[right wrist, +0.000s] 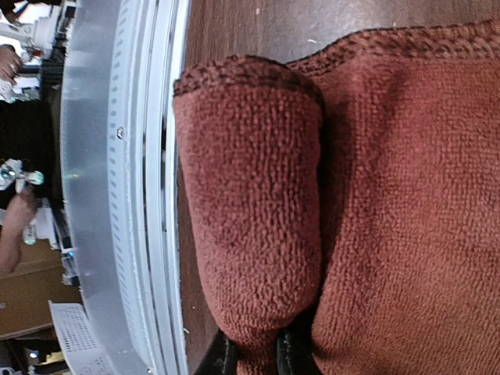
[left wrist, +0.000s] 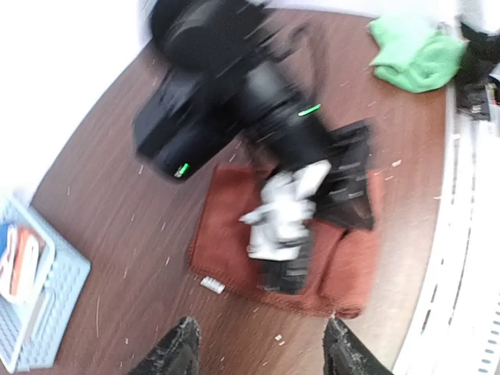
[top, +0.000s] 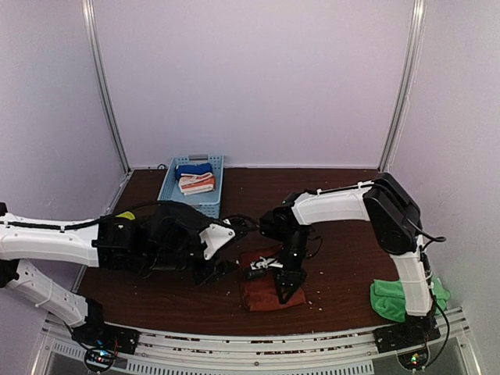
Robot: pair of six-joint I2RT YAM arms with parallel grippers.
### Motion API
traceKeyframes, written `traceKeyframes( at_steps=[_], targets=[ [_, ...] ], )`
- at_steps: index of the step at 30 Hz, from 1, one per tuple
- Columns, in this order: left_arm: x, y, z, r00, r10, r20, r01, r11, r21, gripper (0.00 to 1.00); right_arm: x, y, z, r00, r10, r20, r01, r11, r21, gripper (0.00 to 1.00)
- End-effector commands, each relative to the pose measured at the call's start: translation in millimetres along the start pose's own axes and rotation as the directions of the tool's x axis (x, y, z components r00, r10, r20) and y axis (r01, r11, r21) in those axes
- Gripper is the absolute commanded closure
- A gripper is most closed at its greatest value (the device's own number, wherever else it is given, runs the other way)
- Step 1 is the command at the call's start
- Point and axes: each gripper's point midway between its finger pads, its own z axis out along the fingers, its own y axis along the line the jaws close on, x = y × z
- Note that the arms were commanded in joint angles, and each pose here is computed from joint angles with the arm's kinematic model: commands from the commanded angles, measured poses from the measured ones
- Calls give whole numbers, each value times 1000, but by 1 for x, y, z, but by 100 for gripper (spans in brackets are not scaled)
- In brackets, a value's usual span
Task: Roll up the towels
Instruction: Roll the towel at the center of the board.
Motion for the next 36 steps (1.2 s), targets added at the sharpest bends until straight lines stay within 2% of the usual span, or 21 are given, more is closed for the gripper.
traceKeyframes(
  at_steps=[1,6,13,20,27,34,36],
  targets=[
    [1,-22,9,989,145,-16,-145,989,-11,43,28,-20,16,992,95,-77,-102,990,-93,93],
    [10,-72,42,941,328,-82,-325,945,46,41,29,-35,24,985,148,-87,-156,984,-85,94],
    [37,-83,96,877,435,-202,-440,898,25,38,25,-40,23,984,160,-74,-165,984,-62,94],
    [50,-95,126,844,495,-207,-498,866,46,38,25,-39,27,984,167,-67,-172,982,-74,94],
    [53,-106,136,848,494,-192,-486,869,89,57,23,-38,25,984,169,-59,-173,982,-75,95],
    [53,-114,137,866,465,-181,-450,885,123,80,24,-37,27,983,175,-57,-179,980,-85,95],
    [55,-117,137,876,446,-181,-426,894,140,85,22,-31,22,986,160,-52,-165,981,-102,91]
  ],
)
